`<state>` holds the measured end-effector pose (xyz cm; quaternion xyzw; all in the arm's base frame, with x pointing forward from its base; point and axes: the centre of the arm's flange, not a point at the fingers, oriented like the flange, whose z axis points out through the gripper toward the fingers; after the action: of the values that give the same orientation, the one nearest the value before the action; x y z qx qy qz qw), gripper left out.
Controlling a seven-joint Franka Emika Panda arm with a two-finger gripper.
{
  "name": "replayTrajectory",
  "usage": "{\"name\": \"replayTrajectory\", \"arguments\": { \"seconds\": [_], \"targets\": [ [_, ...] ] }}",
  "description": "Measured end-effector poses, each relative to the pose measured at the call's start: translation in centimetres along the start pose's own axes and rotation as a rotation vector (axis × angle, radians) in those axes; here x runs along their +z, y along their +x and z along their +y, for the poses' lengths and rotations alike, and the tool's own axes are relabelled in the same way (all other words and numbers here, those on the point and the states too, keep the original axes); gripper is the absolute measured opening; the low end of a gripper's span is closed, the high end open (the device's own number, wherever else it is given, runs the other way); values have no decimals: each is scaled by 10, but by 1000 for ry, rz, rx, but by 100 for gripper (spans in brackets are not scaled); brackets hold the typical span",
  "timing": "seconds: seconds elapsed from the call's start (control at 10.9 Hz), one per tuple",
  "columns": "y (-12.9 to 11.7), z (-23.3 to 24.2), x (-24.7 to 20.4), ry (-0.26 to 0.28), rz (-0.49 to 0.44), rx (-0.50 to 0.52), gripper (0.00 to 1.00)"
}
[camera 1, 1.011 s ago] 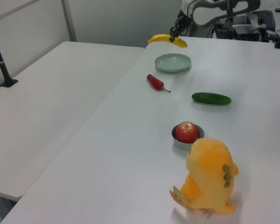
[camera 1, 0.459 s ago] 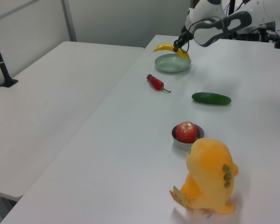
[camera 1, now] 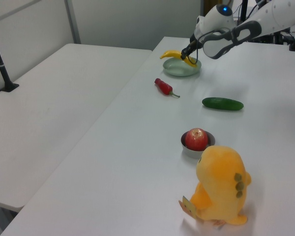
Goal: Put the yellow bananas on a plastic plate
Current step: 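Lower the banana onto the plate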
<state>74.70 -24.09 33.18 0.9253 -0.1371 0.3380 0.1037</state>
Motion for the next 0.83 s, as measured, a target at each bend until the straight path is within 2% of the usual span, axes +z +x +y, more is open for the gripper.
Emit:
{"name": "replayTrajectory", "arguments": {
  "seconds": [0.28, 0.55, 0.83],
  "targets": [
    [-3, -1, 4, 0, 3, -2, 28],
    [-3, -1, 4, 0, 3, -2, 41],
    [-3, -2, 4, 1, 3, -2, 82]
  ]
}}
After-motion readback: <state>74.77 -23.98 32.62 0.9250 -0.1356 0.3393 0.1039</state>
